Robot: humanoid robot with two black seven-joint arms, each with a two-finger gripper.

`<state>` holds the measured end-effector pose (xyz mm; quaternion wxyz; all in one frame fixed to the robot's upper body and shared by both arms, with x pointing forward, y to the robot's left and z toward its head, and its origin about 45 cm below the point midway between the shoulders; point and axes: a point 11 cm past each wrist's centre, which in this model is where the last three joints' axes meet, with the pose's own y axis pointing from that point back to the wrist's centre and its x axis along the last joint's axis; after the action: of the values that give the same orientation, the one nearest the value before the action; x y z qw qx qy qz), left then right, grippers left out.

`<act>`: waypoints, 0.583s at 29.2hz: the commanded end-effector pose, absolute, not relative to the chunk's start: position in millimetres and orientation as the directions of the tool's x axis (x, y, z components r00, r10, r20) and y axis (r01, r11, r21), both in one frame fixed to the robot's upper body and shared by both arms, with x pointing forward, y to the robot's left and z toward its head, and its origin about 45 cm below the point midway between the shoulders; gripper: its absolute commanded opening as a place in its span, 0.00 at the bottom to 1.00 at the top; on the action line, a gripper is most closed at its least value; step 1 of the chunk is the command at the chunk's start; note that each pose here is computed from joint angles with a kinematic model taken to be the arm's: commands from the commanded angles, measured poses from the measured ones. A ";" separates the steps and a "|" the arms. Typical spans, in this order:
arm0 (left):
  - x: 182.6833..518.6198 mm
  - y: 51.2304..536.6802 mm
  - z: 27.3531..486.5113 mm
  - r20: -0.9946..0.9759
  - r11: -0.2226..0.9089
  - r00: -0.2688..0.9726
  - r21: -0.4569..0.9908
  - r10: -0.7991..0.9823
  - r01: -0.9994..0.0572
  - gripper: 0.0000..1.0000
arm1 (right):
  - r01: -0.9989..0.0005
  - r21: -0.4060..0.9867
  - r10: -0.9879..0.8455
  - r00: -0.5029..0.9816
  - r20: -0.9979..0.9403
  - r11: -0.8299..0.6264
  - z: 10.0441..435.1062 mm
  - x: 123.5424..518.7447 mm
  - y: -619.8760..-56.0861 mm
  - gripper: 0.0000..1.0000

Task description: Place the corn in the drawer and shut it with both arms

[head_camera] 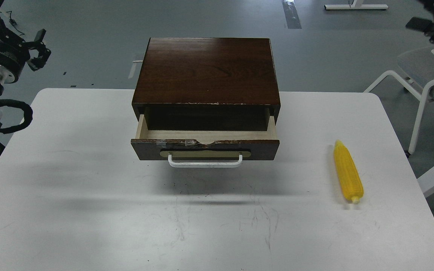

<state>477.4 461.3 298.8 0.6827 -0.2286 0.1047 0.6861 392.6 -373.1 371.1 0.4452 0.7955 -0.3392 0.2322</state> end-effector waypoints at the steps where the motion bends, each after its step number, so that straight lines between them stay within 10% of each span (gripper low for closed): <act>1: 478.5 459.2 299.4 -0.457 -0.042 0.041 -0.170 0.888 -0.985 0.98 | -0.674 0.676 -0.135 0.731 0.669 -0.298 330.0 374.2 -375.5 1.00; 17: 480.3 456.2 301.4 -0.463 -0.039 0.048 -0.177 0.885 -0.983 0.98 | -0.483 0.855 -0.046 0.874 0.483 -0.187 228.9 330.7 -396.9 1.00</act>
<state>480.7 455.3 301.5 0.6858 -0.2340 0.1051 0.6811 335.1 -390.6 250.5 0.5944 0.7579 -0.1917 0.1886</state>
